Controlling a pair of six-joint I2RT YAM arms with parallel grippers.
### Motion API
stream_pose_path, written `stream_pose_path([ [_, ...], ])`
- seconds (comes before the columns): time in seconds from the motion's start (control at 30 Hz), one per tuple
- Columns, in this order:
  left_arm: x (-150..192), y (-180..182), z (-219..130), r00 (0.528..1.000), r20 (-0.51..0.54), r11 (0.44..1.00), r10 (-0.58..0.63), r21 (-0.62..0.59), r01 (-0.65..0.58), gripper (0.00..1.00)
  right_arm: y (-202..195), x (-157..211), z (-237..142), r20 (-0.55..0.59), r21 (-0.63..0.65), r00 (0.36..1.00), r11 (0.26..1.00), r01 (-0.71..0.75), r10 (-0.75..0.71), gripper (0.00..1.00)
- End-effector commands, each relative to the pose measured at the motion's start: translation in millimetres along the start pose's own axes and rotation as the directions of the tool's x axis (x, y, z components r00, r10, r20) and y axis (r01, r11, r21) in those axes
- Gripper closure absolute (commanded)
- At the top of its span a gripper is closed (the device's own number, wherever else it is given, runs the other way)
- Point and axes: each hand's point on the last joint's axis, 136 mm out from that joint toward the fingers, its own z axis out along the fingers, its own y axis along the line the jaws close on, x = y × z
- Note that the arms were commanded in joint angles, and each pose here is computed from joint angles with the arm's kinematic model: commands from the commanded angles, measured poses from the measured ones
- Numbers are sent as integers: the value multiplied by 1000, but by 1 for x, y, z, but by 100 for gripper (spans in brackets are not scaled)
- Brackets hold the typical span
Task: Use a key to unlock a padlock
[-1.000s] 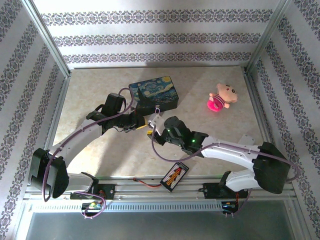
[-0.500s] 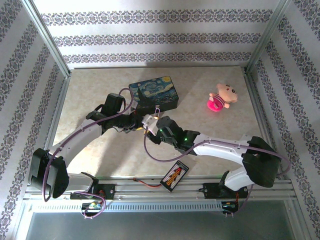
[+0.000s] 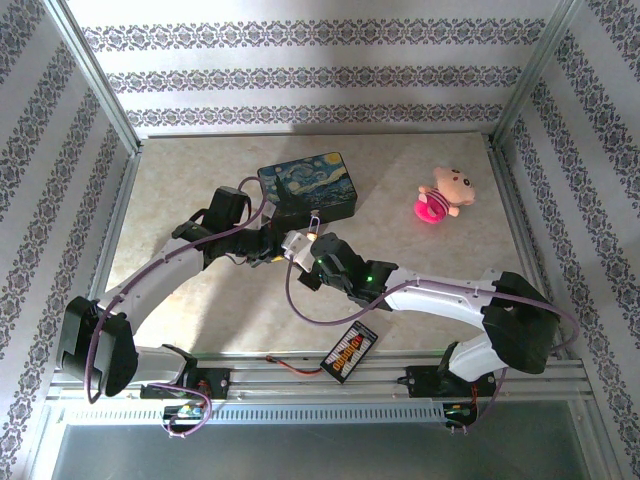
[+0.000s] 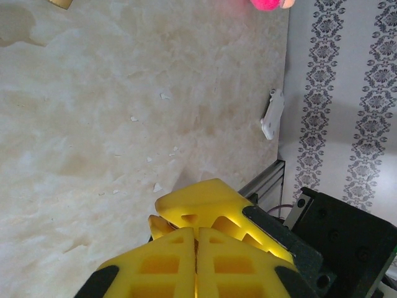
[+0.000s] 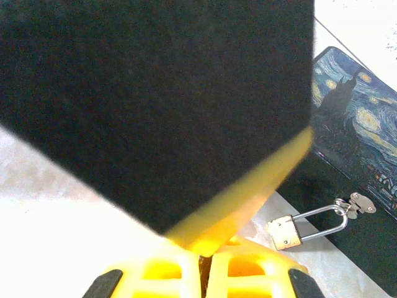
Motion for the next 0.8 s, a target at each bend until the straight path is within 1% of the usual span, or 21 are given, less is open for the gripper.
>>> stream_pose_path([
  [0.0, -12, -9, -14, 997, 74, 999, 23, 21, -25, 75, 3, -6, -6, 19, -12, 999, 999, -36, 36, 100],
  [0.17, -32, -18, -36, 973, 222, 997, 59, 39, -69, 54, 6, -1, -12, 17, -40, 995, 994, -99, 100, 100],
  [0.23, -39, -19, -46, 956, 283, 995, 76, 33, -89, 50, 7, -1, -16, 23, -73, 990, 987, -140, 142, 100],
  [0.3, -43, -21, -54, 936, 334, 992, 109, 28, -125, 49, 9, -3, -22, 31, -130, 980, 973, -193, 198, 100],
  [0.33, -45, -22, -57, 924, 359, 988, 136, 24, -154, 47, 11, -5, -25, 34, -179, 971, 958, -226, 235, 100],
  [0.4, -47, -25, -60, 904, 387, 978, 184, 23, -209, 46, 12, -9, -32, 26, -284, 946, 910, -302, 322, 100],
  [0.47, -46, -35, -61, 884, 400, 956, 243, 56, -288, 45, 10, -14, -40, 1, -411, 910, 830, -377, 415, 100],
  [0.57, -40, -58, -65, 840, 425, 893, 338, 138, -429, 41, 10, -23, -52, -29, -557, 866, 711, -429, 500, 100],
  [0.63, -31, -68, -67, 818, 426, 850, 386, 180, -495, 40, 12, -27, -57, -43, -607, 856, 667, -432, 516, 100],
  [0.77, -11, -79, -67, 805, 372, 783, 463, 253, -568, 40, 21, -37, -68, -55, -680, 857, 609, -408, 512, 100],
])
